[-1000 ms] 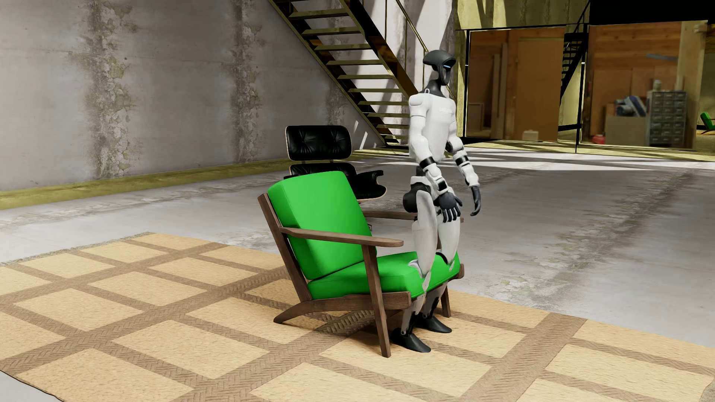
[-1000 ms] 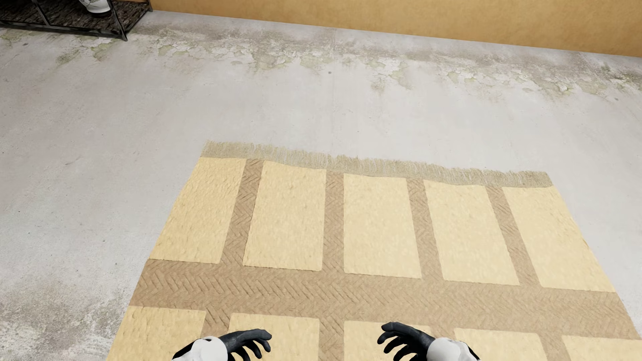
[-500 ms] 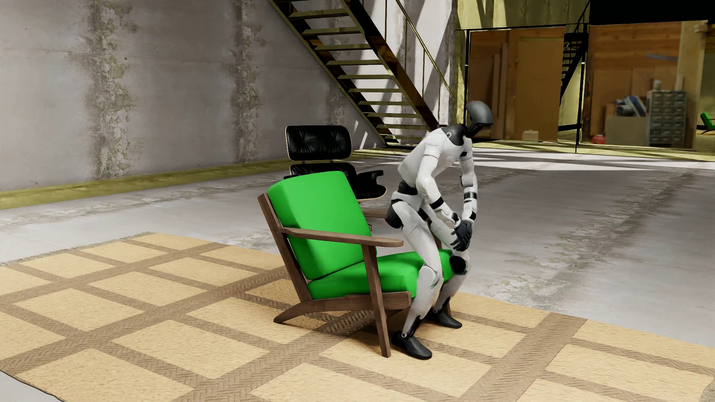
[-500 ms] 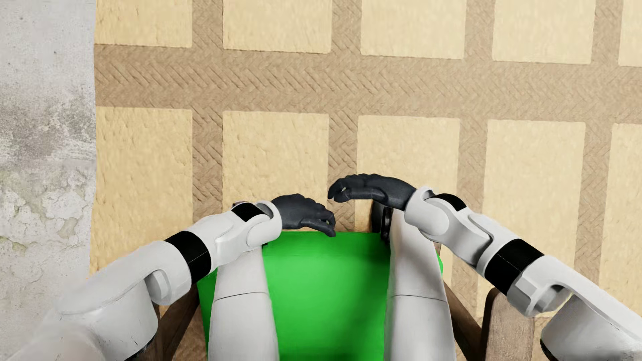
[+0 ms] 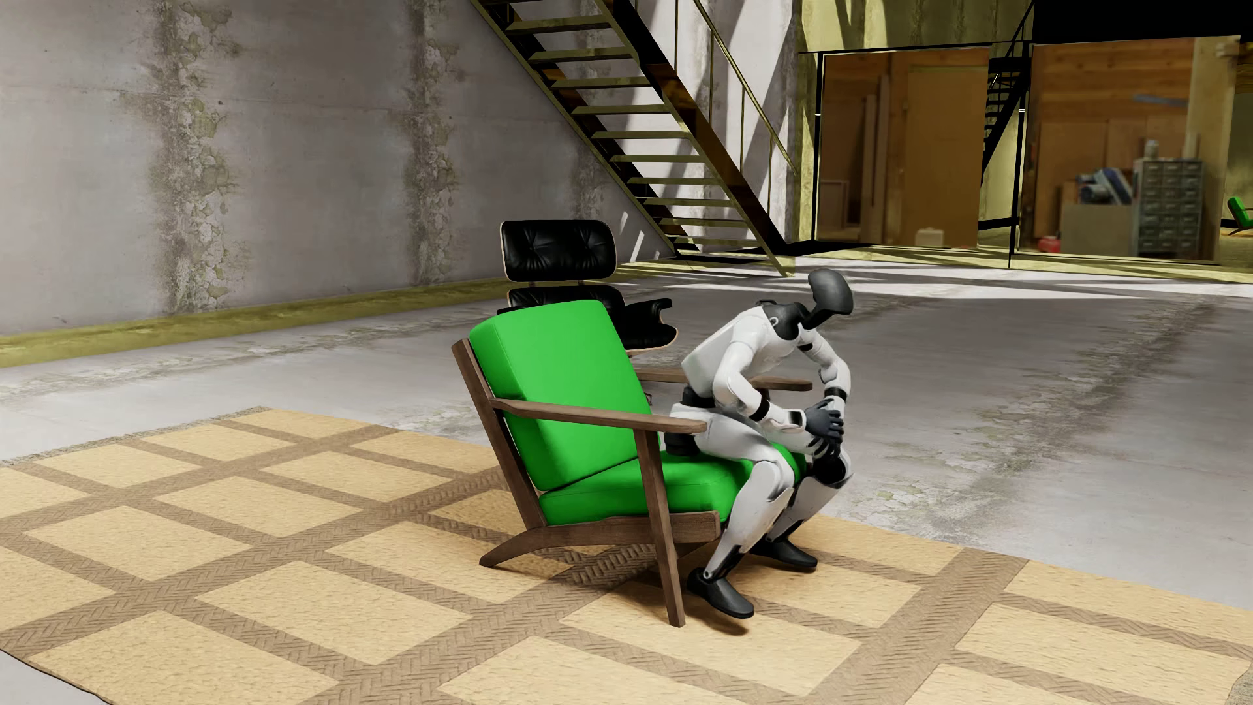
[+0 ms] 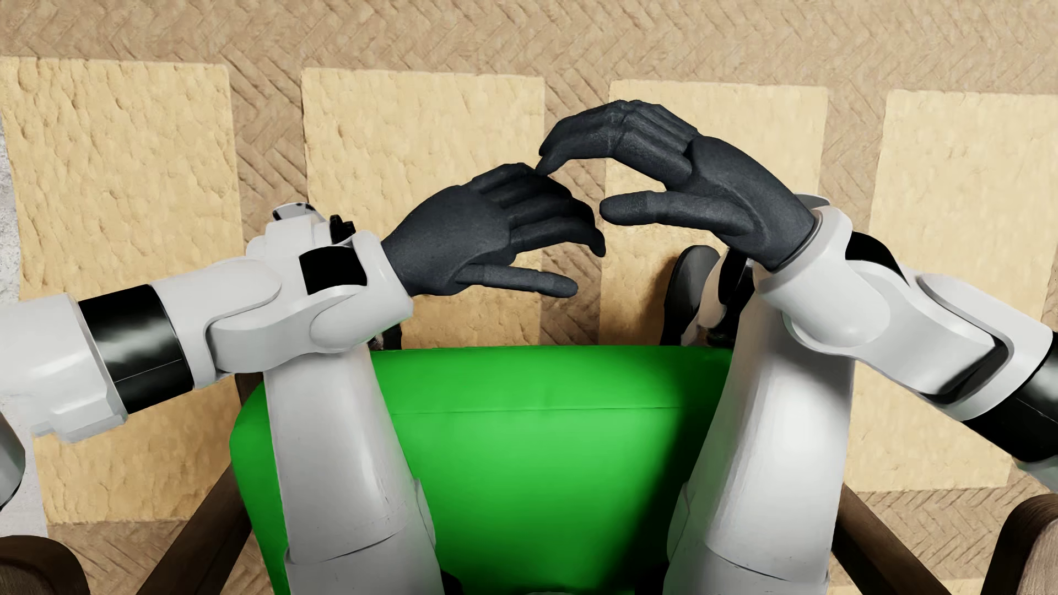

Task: Sit down on the dark green chair

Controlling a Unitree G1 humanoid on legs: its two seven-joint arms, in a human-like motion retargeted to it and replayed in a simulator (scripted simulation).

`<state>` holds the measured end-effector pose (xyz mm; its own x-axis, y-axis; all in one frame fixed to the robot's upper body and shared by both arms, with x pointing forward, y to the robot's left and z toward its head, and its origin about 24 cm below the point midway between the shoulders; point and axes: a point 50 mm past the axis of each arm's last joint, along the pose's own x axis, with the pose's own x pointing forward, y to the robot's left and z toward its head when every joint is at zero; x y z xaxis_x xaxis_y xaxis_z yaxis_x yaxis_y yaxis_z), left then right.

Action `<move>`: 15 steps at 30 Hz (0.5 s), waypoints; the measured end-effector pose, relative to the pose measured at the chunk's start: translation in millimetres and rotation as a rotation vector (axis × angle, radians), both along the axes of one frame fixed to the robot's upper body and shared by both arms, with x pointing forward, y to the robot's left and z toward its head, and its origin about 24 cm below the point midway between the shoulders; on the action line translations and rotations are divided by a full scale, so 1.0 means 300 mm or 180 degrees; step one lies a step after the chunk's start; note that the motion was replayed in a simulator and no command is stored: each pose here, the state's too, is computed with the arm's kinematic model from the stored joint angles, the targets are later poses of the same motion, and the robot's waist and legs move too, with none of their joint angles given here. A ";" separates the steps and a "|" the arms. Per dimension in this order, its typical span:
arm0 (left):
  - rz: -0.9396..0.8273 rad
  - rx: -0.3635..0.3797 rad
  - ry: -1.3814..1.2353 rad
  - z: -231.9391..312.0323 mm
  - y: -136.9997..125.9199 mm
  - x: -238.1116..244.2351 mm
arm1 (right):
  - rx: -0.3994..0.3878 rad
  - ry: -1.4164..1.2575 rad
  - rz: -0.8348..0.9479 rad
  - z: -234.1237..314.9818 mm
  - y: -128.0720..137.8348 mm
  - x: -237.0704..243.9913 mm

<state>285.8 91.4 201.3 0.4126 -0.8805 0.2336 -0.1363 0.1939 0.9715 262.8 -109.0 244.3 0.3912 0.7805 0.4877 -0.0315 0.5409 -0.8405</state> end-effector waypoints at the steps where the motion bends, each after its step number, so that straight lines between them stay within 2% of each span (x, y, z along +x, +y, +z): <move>1: 0.0078 -0.0009 0.0025 -0.009 0.009 0.007 | -0.0022 0.0034 -0.0042 -0.010 -0.003 0.006; 7: 0.0772 -0.0113 0.0532 -0.137 0.070 0.093 | -0.0303 0.0616 -0.0563 -0.168 -0.052 0.102; 9: 0.1129 -0.0293 0.0878 -0.226 0.109 0.123 | -0.0276 0.0930 -0.0830 -0.257 -0.091 0.129; 11: 0.1538 -0.0672 0.1239 -0.320 0.141 0.138 | -0.0071 0.1264 -0.1141 -0.344 -0.143 0.139; 12: 0.1775 -0.0954 0.1417 -0.369 0.163 0.139 | 0.0133 0.1436 -0.1316 -0.397 -0.167 0.139; 14: 0.2326 -0.1668 0.1719 -0.466 0.205 0.126 | 0.0633 0.1778 -0.1760 -0.497 -0.224 0.137; 15: 0.2618 -0.1926 0.1951 -0.521 0.226 0.111 | 0.0887 0.1980 -0.2016 -0.553 -0.250 0.129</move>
<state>319.3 159.2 44.9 0.9897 -0.1142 0.0869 0.0211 0.7148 0.6990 301.5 -183.9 78.4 0.9582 0.2181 0.1851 -0.0626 0.7911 -0.6085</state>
